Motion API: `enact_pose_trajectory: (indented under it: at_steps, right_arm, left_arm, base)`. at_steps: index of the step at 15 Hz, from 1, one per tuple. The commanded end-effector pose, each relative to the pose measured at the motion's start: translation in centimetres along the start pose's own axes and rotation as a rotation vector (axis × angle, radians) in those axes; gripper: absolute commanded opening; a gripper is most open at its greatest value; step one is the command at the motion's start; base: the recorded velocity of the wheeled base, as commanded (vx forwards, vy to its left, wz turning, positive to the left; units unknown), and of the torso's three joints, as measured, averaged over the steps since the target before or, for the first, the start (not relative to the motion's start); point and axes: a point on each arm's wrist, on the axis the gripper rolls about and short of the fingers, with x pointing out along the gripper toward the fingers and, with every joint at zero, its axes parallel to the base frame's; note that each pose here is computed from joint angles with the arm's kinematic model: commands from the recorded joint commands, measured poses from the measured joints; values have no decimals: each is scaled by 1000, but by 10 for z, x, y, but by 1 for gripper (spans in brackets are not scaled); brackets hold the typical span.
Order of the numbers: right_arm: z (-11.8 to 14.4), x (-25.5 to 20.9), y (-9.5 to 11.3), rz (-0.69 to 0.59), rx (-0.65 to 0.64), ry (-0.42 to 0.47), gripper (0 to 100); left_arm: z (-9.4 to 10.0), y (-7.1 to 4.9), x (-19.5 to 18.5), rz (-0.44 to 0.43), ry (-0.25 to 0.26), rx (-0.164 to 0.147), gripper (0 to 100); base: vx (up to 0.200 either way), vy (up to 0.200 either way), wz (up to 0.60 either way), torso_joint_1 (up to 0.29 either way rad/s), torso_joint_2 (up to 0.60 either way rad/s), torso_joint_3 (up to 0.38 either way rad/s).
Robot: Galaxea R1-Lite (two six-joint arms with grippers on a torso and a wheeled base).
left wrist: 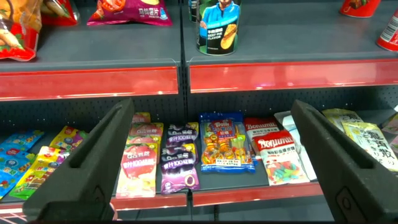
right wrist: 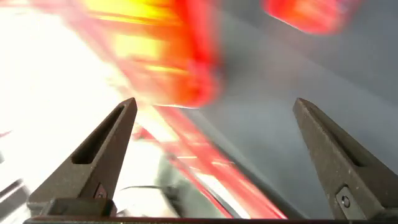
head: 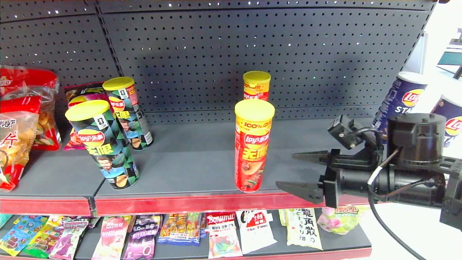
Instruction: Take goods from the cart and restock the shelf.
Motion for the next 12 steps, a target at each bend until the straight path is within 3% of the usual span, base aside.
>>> enact_pose_trajectory:
  at_steps: [1, 4, 12]
  right_arm:
    - [9, 0, -26, 92, -76, -61, 100]
    - [14, 14, -35, 203, -79, -85, 100]
    - [19, 54, -57, 267, -88, -92, 100]
  left_arm:
    - [0, 0, 0, 0, 0, 0, 100]
    - [0, 0, 0, 0, 0, 0, 100]
    - [0, 0, 0, 0, -1, 0, 100]
  base:
    - [0, 0, 0, 0, 0, 0]
    - [0, 0, 0, 0, 0, 0]
    - [0, 0, 0, 0, 0, 0]
